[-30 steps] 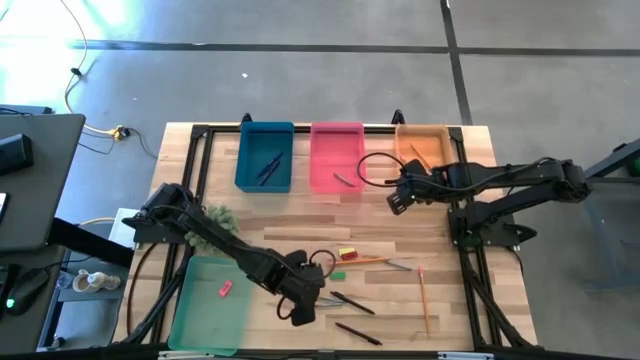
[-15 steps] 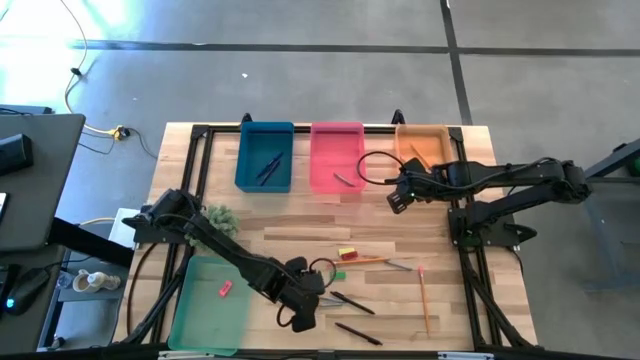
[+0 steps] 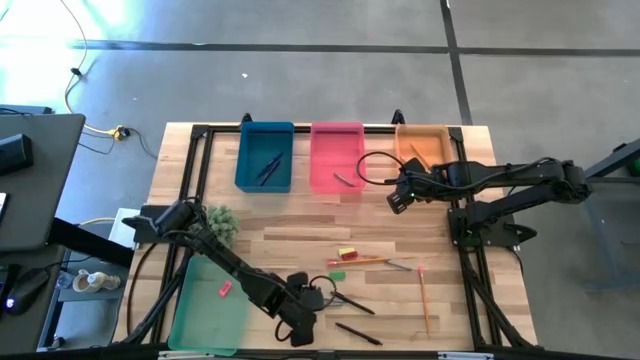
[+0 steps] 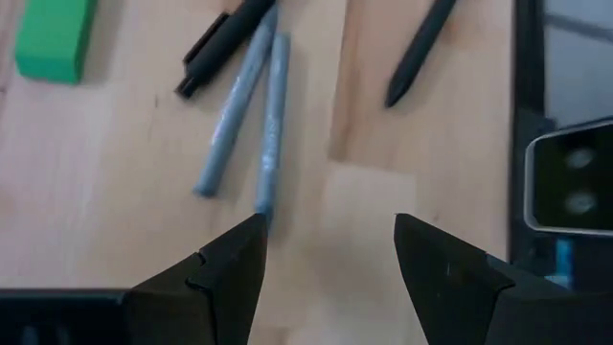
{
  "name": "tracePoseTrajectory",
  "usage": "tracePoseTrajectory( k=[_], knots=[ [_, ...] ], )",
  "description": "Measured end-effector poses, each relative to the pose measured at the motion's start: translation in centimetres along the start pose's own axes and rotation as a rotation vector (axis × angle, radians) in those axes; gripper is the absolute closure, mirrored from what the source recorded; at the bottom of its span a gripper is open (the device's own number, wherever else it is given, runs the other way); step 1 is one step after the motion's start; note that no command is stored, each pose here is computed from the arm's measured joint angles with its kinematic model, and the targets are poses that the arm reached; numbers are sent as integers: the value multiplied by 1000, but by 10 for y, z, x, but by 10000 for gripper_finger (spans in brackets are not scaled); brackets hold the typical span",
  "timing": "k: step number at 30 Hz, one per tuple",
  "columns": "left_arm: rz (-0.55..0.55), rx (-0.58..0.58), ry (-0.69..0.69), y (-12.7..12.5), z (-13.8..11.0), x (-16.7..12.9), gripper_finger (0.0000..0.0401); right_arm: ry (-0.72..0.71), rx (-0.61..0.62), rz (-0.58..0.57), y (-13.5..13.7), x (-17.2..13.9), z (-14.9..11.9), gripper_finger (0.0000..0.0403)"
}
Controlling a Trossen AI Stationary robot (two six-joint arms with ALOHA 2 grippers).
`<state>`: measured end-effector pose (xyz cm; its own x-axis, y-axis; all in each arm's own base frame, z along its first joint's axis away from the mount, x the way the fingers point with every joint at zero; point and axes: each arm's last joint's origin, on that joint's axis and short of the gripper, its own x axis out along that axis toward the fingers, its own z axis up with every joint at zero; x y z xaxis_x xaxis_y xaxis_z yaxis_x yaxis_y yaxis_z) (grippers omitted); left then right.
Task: Sort crayons/erasers/pens/pencils in bins
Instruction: Put the gray crayon into the pink bin
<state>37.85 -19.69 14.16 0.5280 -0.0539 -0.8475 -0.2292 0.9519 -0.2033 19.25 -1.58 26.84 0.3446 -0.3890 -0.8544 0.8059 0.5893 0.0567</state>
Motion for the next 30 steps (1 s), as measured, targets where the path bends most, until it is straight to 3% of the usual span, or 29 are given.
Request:
tracePoseTrajectory(
  k=[24, 30],
  knots=[
    [22, 72, -54, 6, 9, 3, 185, 7, 2, 3, 0, 0, 0, 253],
    [-15, 61, -62, 3, 4, 20, 185, 7, 2, 2, 0, 0, 0, 253]
  ],
)
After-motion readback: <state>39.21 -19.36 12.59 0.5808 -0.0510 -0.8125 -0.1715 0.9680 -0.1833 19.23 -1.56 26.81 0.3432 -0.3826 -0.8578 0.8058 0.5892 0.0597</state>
